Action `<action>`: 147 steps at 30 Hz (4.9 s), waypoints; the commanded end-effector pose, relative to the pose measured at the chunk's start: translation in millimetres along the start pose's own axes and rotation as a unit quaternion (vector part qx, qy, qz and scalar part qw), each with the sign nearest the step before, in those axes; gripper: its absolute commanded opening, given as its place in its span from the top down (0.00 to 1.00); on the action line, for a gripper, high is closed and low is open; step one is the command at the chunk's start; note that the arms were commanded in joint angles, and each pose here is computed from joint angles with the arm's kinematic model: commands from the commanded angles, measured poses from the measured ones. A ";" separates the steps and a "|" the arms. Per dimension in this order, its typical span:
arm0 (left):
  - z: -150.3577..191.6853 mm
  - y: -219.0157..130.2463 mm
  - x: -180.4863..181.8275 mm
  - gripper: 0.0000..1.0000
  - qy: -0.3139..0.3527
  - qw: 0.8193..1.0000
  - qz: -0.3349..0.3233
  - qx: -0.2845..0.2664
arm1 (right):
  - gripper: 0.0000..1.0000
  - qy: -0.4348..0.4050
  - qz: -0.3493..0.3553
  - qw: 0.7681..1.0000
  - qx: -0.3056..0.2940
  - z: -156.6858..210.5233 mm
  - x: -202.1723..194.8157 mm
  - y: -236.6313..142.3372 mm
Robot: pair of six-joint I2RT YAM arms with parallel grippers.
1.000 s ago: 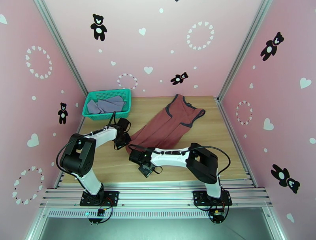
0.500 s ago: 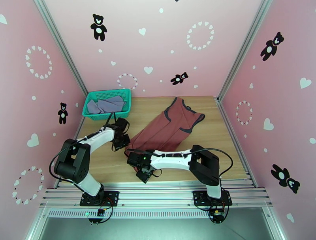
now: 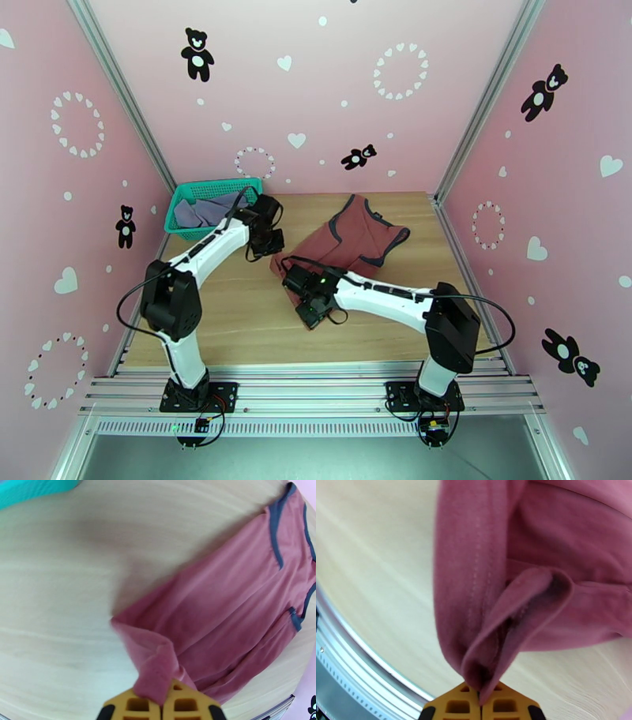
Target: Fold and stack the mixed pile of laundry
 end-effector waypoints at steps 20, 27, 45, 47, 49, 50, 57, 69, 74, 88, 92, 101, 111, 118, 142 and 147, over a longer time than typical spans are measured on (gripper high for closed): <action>-32.2 80.9 -84.8 1.00 0.038 0.997 0.046 0.052 | 1.00 0.076 0.135 0.985 0.076 24.1 -121.7 24.3; -35.7 101.0 -84.3 1.00 0.041 0.997 0.044 0.044 | 1.00 0.094 0.178 0.974 0.100 23.1 -130.5 54.9; -45.7 105.3 -89.9 0.37 0.026 0.998 0.048 0.011 | 0.55 0.150 0.245 0.955 0.070 21.9 -145.1 70.2; -49.3 95.6 -95.5 0.33 0.027 0.998 0.063 0.001 | 0.52 0.158 0.253 0.953 0.060 19.7 -150.9 60.9; -52.2 85.7 -99.8 0.29 0.029 0.997 0.074 -0.009 | 0.50 0.168 0.263 0.949 0.051 18.6 -160.1 50.3; -53.2 81.7 -101.0 0.27 0.030 0.996 0.077 -0.013 | 0.49 0.173 0.265 0.947 0.049 19.0 -164.2 47.1; -48.1 55.7 -92.7 0.23 0.039 0.996 0.077 -0.034 | 0.51 0.206 0.272 0.939 0.037 23.4 -194.5 29.1; -5.1 61.3 -33.4 0.71 0.050 0.999 0.013 -0.013 | 0.58 0.180 0.142 0.973 -0.013 26.4 -142.6 14.8; 5.8 46.4 -1.2 0.43 0.039 0.997 -0.051 -0.035 | 0.53 0.076 0.107 0.991 -0.036 21.0 -81.8 -1.5; 14.8 80.0 17.9 0.24 -0.005 0.999 -0.053 -0.005 | 0.52 0.042 0.040 0.998 -0.022 17.4 -39.4 53.2; 10.8 97.7 19.9 0.24 -0.016 0.998 -0.057 -0.012 | 0.52 0.035 0.043 0.998 -0.003 16.1 -27.9 67.7; -0.9 120.3 20.1 0.66 -0.021 0.996 -0.061 -0.057 | 0.60 0.045 0.065 0.995 0.055 29.5 -25.2 94.8; 11.5 107.5 43.5 1.00 -0.015 0.993 -0.092 -0.067 | 0.99 0.016 0.051 0.996 0.074 41.5 -16.0 92.3; 46.5 87.6 86.4 1.00 -0.013 0.990 -0.134 -0.047 | 1.00 -0.091 -0.046 0.992 0.072 40.1 35.5 83.5; 75.1 34.7 115.3 0.38 -0.033 0.988 -0.144 -0.054 | 0.44 -0.080 -0.041 0.995 0.050 59.9 38.4 36.6; 79.5 32.5 118.7 0.45 -0.038 0.988 -0.140 -0.050 | 0.41 -0.049 -0.055 0.997 0.017 53.2 27.8 18.7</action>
Point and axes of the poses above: each hand's point on the last joint's axis, 136 mm out from that joint toward the fingers, its own y axis out along the fingers, its own x axis along the line the jaws close on, z = x × y, the point moved 7 cm from there along -y, back along the fingers, and after that the axes turned 11 degrees about -y, right-handed, at the moved point
